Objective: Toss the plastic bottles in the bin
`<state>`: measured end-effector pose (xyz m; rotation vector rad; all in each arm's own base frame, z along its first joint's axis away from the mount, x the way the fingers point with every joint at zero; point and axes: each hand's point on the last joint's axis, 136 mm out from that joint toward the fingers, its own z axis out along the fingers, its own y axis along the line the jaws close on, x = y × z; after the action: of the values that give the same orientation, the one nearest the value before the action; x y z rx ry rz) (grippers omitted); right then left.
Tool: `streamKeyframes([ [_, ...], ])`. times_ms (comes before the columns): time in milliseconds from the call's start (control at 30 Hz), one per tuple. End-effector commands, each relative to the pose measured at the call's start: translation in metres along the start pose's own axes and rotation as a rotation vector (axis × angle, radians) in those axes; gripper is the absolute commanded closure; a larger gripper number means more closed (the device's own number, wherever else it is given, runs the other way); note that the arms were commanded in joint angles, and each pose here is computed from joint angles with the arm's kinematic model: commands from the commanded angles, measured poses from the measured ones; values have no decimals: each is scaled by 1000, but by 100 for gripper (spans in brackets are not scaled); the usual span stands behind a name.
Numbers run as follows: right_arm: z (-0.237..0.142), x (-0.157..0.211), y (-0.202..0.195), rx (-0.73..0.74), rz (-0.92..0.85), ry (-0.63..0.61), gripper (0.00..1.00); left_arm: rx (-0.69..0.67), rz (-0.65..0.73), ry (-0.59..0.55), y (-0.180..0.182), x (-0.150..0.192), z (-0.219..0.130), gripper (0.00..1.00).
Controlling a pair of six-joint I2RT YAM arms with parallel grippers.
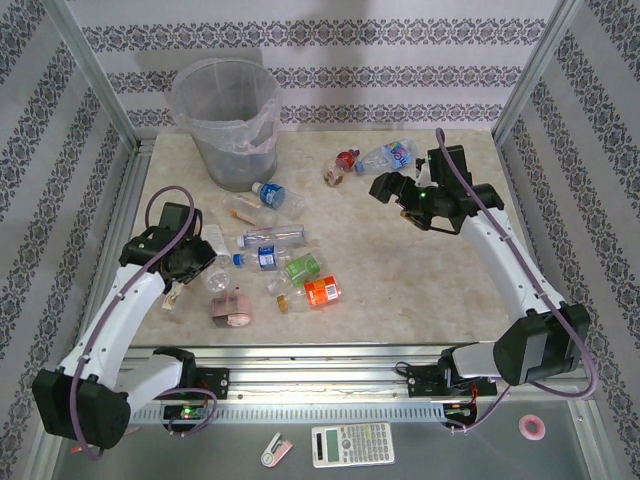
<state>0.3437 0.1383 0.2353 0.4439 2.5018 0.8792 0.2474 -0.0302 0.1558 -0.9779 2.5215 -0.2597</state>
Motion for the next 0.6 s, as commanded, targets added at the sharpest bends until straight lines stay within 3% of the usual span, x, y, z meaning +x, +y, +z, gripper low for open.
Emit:
streamKeyframes([
  [0, -5, 4, -6, 12, -10, 5, 2, 12, 1, -26, -9, -13, -5, 89],
  [233, -9, 2, -8, 17, -9, -3, 2, 89, 67, -92, -64, -62, -25, 88],
  [367, -14, -1, -8, 15, -8, -16, 2, 203, 106, -206, -131, -132, -64, 86],
  [500, -16, -1, -7, 7, -5, -25, 2, 352, 144, -350, -210, -219, -112, 71],
  [533, -15, 0, -8, 4, -1, -22, 2, 380, 152, -380, -225, -237, -117, 63],
  [567, -14, 2, -7, -2, 1, -16, 2, 411, 162, -405, -241, -252, -119, 46],
])
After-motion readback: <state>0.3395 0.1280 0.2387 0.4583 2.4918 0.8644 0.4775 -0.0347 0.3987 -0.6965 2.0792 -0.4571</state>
